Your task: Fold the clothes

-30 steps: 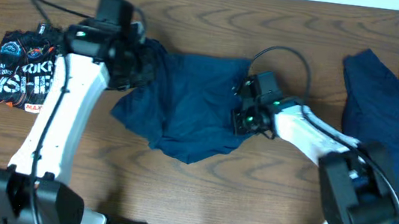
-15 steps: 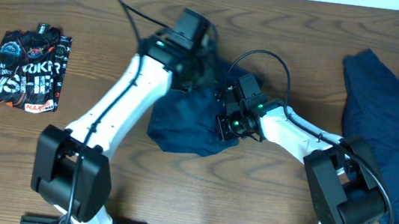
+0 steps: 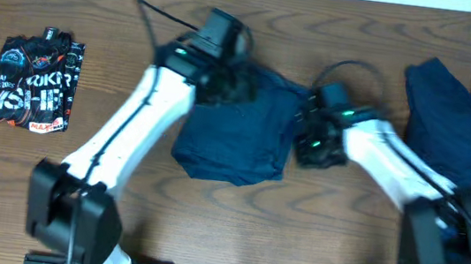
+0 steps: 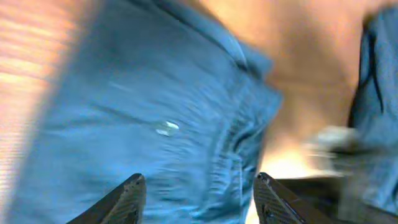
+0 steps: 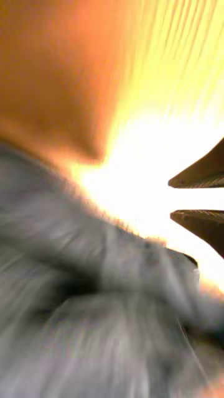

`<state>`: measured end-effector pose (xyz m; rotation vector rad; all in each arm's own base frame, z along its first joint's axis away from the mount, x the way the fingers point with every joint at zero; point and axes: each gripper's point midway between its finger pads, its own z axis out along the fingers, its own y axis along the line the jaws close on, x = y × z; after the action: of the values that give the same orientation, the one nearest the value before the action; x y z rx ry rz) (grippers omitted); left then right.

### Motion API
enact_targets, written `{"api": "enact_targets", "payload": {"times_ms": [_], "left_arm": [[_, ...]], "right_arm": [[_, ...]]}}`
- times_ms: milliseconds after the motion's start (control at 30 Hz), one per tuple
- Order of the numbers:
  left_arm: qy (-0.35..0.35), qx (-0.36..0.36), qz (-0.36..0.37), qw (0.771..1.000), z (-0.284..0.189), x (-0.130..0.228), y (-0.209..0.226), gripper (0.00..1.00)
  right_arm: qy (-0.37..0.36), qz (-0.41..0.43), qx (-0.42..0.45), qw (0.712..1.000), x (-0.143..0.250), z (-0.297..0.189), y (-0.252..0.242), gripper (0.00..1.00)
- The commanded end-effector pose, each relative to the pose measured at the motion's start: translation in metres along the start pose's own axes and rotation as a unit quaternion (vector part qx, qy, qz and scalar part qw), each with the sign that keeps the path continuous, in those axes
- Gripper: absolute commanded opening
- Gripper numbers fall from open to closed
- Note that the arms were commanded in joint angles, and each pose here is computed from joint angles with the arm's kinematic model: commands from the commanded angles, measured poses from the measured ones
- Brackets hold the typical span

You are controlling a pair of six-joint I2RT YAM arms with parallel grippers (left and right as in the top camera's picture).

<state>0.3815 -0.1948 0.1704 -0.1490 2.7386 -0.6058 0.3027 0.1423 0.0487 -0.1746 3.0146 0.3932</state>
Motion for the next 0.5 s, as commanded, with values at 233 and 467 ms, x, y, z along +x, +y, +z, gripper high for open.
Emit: {"api": "enact_targets", "payload": {"times_ms": [233,467], "left_arm": [[-0.041,-0.075,-0.03,0.996,-0.012,-0.041,0.078,0.57],[0.049,-0.113,-0.043,0.991,0.044,-0.014,0.108,0.57]], "right_arm": [[-0.221,-0.067,-0.093,0.969,-0.066,-0.126,0.051,0.16],[-0.107,-0.097,-0.145,0.979,-0.035,-0.053,0.091,0.17]]}}
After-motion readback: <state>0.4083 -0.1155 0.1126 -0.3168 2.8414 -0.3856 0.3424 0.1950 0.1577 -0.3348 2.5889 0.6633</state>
